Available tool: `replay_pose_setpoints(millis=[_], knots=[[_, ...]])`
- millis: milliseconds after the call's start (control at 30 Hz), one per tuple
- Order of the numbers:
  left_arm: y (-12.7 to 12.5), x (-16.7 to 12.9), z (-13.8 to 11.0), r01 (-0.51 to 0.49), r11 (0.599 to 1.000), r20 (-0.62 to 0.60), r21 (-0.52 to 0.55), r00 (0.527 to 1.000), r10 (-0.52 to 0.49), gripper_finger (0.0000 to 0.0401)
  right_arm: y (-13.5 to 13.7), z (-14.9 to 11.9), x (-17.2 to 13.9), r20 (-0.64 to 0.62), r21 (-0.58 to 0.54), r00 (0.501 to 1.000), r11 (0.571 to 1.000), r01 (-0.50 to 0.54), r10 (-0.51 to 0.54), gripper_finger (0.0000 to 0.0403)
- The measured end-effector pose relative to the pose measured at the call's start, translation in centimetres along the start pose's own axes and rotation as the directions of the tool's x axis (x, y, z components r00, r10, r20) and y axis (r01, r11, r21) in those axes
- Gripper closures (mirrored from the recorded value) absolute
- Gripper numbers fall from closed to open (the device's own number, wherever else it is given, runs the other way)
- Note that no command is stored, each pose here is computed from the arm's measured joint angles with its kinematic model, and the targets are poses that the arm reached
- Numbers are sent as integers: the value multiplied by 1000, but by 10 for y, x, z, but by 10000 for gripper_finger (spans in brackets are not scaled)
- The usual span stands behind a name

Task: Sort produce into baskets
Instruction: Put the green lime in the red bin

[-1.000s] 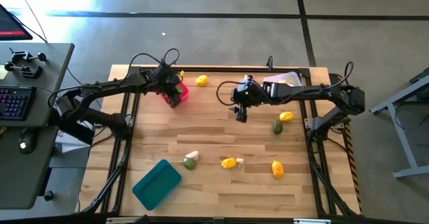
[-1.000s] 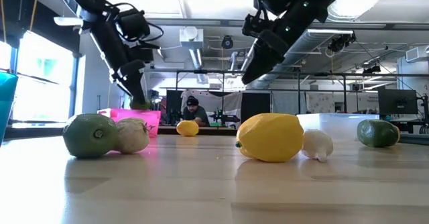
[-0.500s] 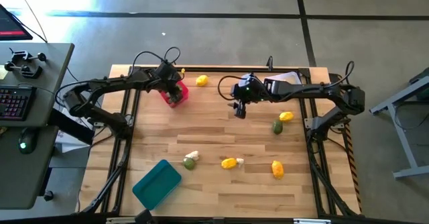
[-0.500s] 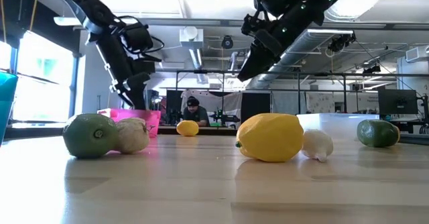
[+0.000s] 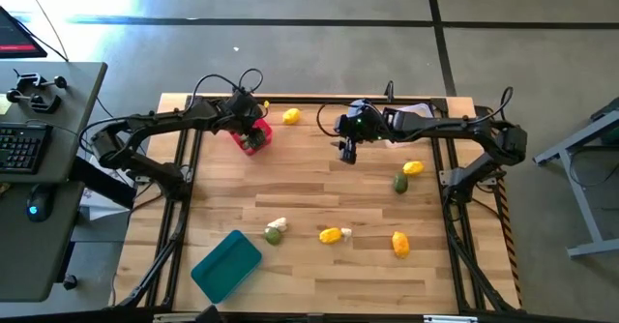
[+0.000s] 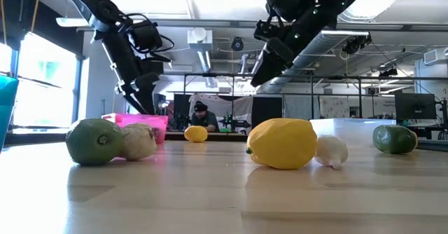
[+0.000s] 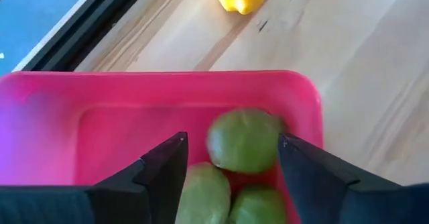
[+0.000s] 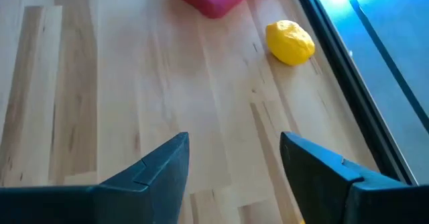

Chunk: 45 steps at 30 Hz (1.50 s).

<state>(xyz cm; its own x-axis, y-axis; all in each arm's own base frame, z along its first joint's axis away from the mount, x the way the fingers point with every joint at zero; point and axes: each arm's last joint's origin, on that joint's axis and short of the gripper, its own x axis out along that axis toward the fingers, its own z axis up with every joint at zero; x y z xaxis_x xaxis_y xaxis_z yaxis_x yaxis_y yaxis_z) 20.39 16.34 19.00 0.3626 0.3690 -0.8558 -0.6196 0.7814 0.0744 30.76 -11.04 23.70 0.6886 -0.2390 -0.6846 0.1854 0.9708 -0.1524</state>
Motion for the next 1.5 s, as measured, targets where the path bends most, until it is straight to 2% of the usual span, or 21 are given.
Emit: replay_pose_setpoints(millis=[133, 233, 333, 367, 500, 633, 700, 900, 1000, 1167, 1300, 1500], knots=[[-7, -6, 4, 6, 999, 110, 34, 994, -10, 240, -1, -1, 2, 33, 21, 999, 1000, -5, 4, 231], [-11, -13, 7, 11, 999, 234, 50, 972, -23, 292, -4, -13, 6, 26, 59, 997, 995, -80, 79, 296], [-15, -22, 8, 11, 996, 354, 94, 934, -44, 341, -7, -27, 11, 19, 135, 996, 987, -88, 86, 373], [-17, -26, 9, 17, 994, 386, 108, 921, -57, 356, -7, -32, 13, 13, 155, 996, 984, -86, 85, 387], [-23, -38, 12, 84, 987, 518, 138, 843, -144, 396, -4, -47, 20, 54, 238, 996, 968, -85, 74, 383], [-34, -35, 6, 181, 971, 633, 155, 736, -239, 396, 3, -69, 26, 55, 280, 995, 956, -90, 77, 395], [-39, -33, 1, 206, 965, 665, 160, 700, -259, 399, 6, -79, 25, 36, 318, 996, 944, -90, 83, 400], [-53, -32, -8, 244, 949, 692, 198, 651, -312, 400, 34, -80, -5, -33, 412, 993, 907, -89, 113, 396], [-58, -32, -11, 253, 944, 683, 214, 652, -330, 400, 49, -78, -31, -166, 470, 984, 883, 20, 66, 396], [-63, -32, -13, 261, 937, 675, 230, 651, -347, 401, 71, -82, -66, -367, 580, 929, 793, 188, 48, 375], [-64, -32, -13, 261, 937, 673, 233, 652, -349, 401, 85, -91, -81, -503, 599, 864, 727, 335, 17, 311], [-64, -32, -13, 254, 938, 673, 237, 654, -347, 401, 95, -109, -94, -650, 620, 760, 561, 549, -24, 185]])
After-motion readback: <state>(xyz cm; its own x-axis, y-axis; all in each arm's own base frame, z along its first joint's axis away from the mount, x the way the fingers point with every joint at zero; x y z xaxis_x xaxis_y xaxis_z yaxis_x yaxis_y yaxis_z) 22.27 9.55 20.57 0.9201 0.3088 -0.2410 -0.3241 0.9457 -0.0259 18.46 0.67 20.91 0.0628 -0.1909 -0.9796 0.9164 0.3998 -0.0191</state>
